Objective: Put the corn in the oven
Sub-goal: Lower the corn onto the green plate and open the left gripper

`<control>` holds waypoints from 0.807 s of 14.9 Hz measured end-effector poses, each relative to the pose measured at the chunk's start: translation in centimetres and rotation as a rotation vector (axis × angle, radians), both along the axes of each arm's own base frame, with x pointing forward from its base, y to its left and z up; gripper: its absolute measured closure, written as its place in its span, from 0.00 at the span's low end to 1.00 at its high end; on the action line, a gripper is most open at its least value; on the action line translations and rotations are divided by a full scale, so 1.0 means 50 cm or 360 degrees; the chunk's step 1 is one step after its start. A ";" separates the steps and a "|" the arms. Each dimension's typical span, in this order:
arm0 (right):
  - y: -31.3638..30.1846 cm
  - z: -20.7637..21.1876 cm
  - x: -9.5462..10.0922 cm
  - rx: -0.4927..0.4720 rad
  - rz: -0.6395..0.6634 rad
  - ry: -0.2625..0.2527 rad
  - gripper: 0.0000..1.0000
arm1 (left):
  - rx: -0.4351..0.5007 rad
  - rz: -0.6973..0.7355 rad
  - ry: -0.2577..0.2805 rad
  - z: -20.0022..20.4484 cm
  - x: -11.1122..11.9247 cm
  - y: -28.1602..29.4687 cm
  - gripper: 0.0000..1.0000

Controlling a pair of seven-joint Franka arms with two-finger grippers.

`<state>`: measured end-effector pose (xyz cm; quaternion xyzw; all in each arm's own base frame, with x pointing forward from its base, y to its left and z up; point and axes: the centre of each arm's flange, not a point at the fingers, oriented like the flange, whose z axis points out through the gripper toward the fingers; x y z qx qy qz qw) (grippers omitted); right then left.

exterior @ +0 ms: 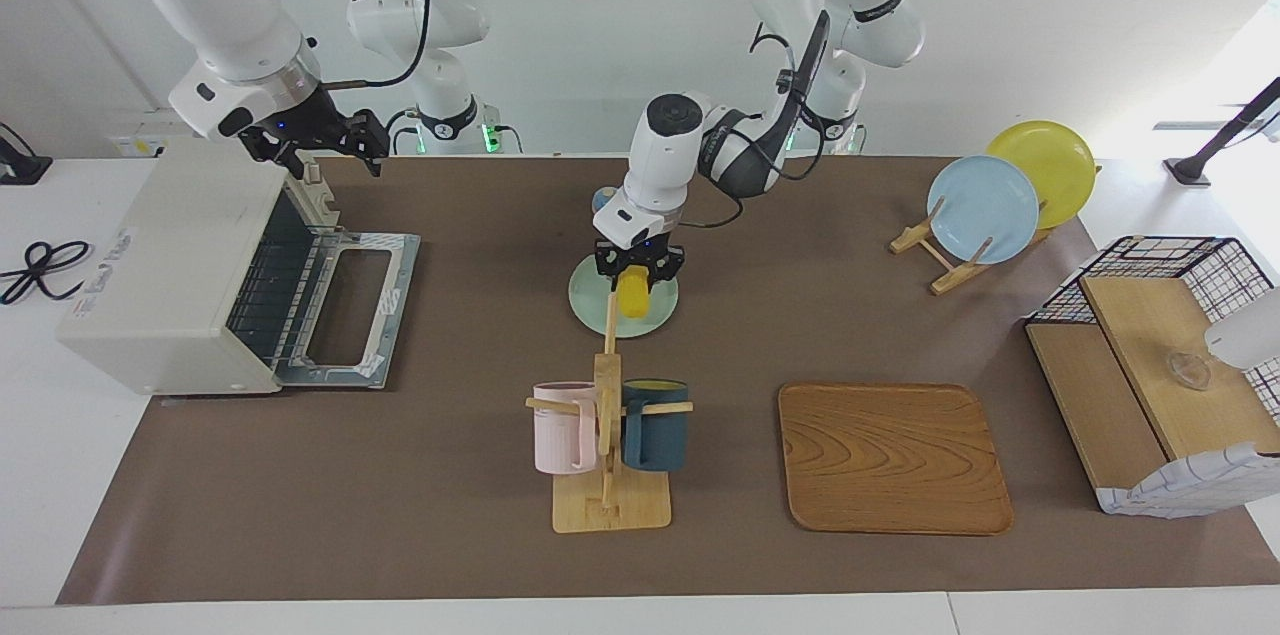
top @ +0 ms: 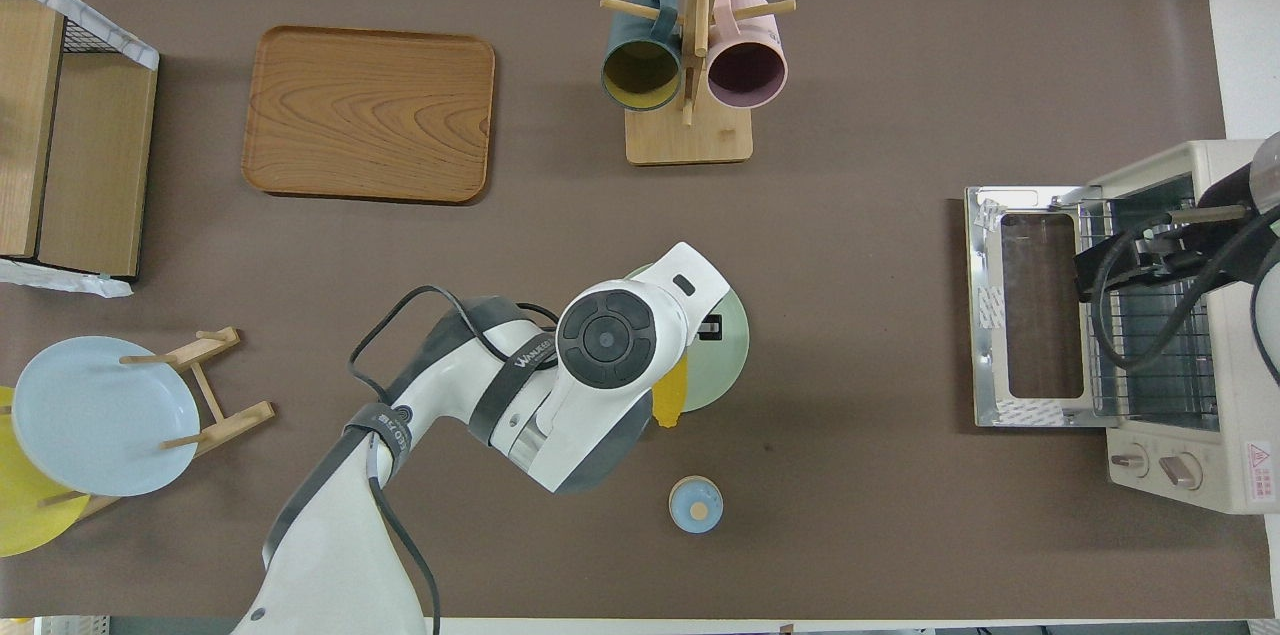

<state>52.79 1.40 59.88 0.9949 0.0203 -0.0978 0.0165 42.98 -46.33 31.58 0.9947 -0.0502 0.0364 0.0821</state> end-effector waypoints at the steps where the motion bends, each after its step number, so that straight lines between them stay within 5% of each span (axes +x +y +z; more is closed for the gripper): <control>1: 0.000 0.000 0.000 0.0000 0.0001 0.0000 0.00 | 0.0004 -0.0009 0.0003 -0.008 -0.006 -0.006 0.44; 8: 0.001 0.000 0.000 0.0000 0.0002 0.0000 0.00 | 0.0001 -0.0015 -0.0003 -0.008 -0.008 -0.012 0.44; 12: 0.002 0.000 0.000 0.0000 0.0003 0.0000 0.00 | -0.0007 -0.0014 -0.0012 -0.006 -0.006 -0.012 0.06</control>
